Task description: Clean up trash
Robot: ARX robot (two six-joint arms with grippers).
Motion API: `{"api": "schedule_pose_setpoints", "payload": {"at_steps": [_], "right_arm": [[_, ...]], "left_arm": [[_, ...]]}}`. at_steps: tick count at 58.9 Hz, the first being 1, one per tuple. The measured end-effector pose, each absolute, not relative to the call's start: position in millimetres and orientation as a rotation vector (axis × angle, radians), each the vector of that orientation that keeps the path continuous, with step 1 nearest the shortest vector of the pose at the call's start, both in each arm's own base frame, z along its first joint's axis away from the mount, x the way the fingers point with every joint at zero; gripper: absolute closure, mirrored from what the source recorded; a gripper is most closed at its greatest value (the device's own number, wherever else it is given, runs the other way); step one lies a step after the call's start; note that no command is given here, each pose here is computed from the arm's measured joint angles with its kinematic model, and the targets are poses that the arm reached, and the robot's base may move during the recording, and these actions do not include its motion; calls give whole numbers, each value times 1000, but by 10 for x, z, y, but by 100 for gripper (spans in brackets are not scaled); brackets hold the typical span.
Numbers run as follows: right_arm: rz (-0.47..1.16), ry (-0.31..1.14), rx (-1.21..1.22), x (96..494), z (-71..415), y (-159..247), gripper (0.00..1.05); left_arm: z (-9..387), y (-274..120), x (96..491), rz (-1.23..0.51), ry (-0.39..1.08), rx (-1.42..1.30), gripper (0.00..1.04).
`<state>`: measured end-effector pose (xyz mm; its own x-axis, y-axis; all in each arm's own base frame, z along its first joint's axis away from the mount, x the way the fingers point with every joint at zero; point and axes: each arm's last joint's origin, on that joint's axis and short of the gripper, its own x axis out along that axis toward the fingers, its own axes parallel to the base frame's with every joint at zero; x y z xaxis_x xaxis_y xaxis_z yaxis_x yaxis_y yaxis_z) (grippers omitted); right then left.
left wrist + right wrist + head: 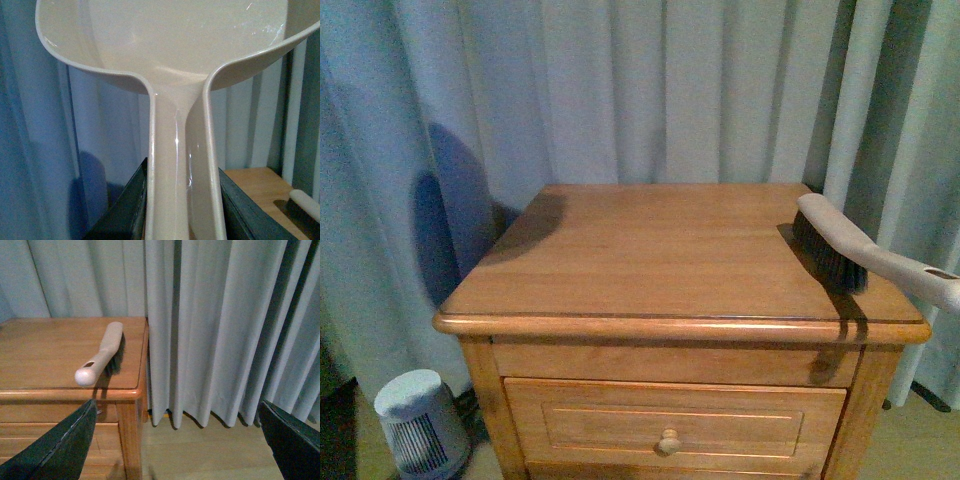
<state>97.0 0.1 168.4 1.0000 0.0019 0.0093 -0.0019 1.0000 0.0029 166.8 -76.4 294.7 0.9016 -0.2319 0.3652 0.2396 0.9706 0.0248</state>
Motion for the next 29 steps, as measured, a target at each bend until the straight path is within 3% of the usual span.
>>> {"api": "schedule_pose_setpoints", "payload": {"at_steps": [15, 18, 21, 29], "right_arm": [[-3, -9, 1, 970, 1683, 1, 7], [-130, 48, -43, 1000, 1688, 25, 7], [-183, 71, -62, 1051, 1759, 60, 7], [-121, 131, -61, 1344, 2183, 167, 7]], "left_arm": [[2926, -474, 1276, -267, -423, -92, 77], [2925, -472, 1274, -269, -421, -97, 77], [2923, -472, 1274, -271, -420, -97, 77], [2923, -474, 1274, -275, -420, -98, 77]]}}
